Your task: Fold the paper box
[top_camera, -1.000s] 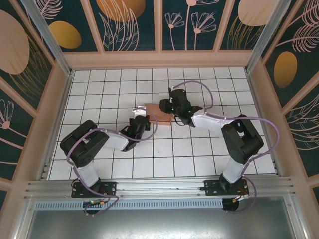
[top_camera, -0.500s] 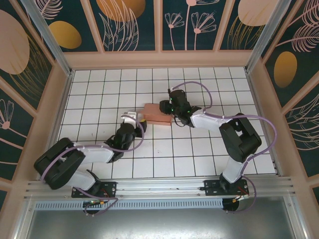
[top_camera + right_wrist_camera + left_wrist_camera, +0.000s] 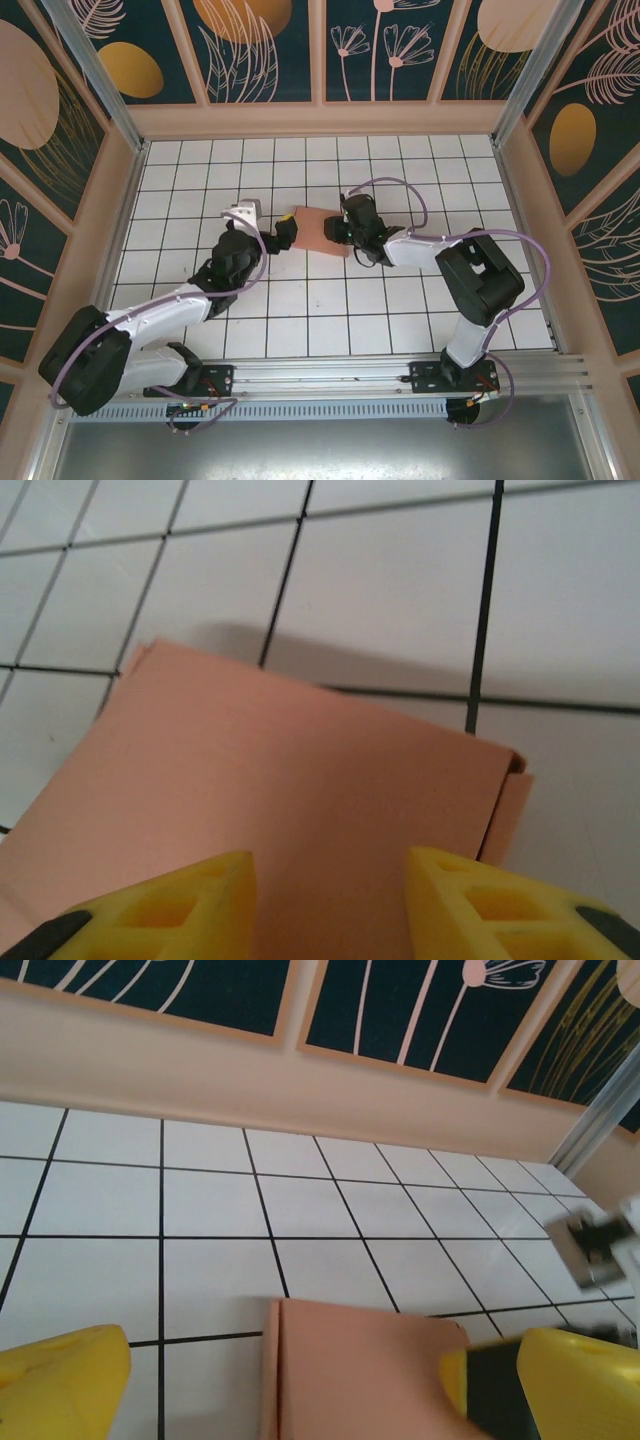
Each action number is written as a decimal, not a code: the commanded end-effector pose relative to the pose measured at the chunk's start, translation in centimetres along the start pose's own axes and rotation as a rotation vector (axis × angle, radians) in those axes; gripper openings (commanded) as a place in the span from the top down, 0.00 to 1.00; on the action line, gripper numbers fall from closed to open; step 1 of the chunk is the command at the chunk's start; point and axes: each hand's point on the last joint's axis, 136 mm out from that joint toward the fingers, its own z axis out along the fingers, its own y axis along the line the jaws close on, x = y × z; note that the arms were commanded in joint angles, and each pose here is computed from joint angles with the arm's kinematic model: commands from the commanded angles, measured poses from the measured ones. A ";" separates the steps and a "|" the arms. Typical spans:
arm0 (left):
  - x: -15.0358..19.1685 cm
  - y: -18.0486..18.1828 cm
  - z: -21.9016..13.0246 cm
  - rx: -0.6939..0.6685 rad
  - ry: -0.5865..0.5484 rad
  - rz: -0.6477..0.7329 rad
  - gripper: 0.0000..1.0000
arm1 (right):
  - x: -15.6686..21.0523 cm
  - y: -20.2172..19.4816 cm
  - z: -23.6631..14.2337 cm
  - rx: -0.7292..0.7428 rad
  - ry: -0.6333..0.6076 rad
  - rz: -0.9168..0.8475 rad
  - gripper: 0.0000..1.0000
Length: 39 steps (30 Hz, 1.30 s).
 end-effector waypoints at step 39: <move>12.5 3.8 10.2 0.130 0.610 -0.153 0.56 | -0.7 -2.8 -2.7 -0.227 -0.063 0.356 0.34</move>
